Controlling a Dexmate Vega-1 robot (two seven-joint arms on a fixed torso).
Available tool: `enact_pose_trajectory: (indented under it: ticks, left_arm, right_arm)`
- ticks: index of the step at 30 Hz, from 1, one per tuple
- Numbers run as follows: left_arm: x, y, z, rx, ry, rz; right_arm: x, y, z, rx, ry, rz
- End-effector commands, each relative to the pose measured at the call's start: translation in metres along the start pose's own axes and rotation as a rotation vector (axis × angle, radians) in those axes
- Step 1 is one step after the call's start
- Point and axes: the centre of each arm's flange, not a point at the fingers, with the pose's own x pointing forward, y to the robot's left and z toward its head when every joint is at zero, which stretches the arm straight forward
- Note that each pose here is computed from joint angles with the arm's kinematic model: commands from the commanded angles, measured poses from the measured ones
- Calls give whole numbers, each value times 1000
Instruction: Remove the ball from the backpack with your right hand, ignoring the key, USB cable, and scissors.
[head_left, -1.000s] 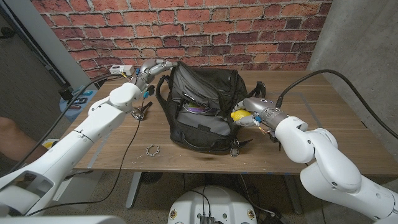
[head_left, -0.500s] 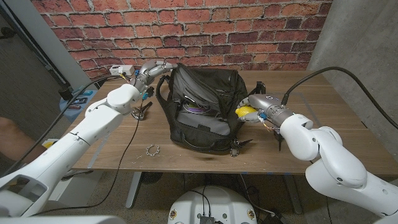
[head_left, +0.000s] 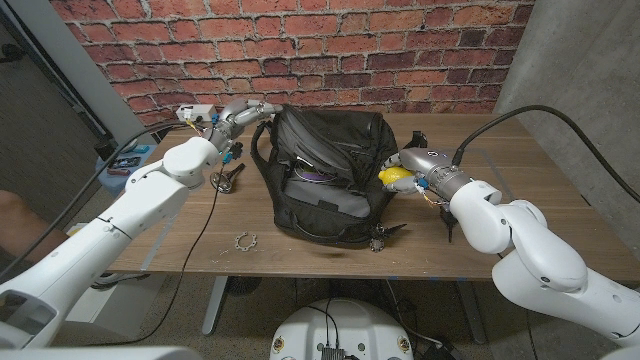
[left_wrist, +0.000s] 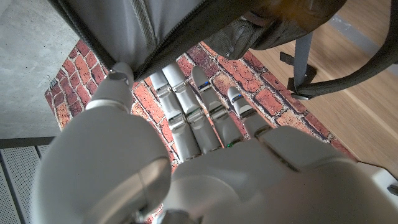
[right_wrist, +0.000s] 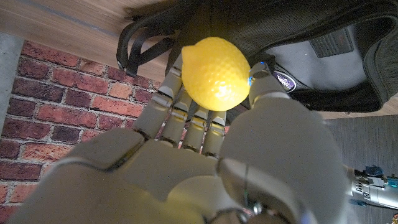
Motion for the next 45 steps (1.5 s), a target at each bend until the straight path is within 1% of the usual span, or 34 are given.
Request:
enact_pose_trajectory:
  ticks: [1,6,12,14,20,25,30,32,45]
  left_arm:
    - [-13,4,4,23,1,-34]
    - [-18,4,7,33,3,-56]
    - [-24,3,7,34,11,-75]
    - [-25,2,7,33,13,-77]
    - [-28,-1,5,24,24,-111]
    - [-32,-6,5,24,32,-140]
    - [-36,-7,4,23,41,-172]
    - [-38,-7,3,21,46,-175]
    - [-49,-4,1,19,93,-223]
  right_arm:
    - [4,0,-9,3,10,-22]
    - [4,-5,-18,1,27,-46]
    - [8,-10,-29,2,45,-60]
    - [8,-10,-30,1,41,-60]
    - [13,-12,-36,2,50,-66]
    - [17,-12,-45,33,57,-65]
    - [19,-12,-53,43,60,-64]
    - [20,-12,-55,44,68,-67]
    - [26,-18,-61,38,71,-84]
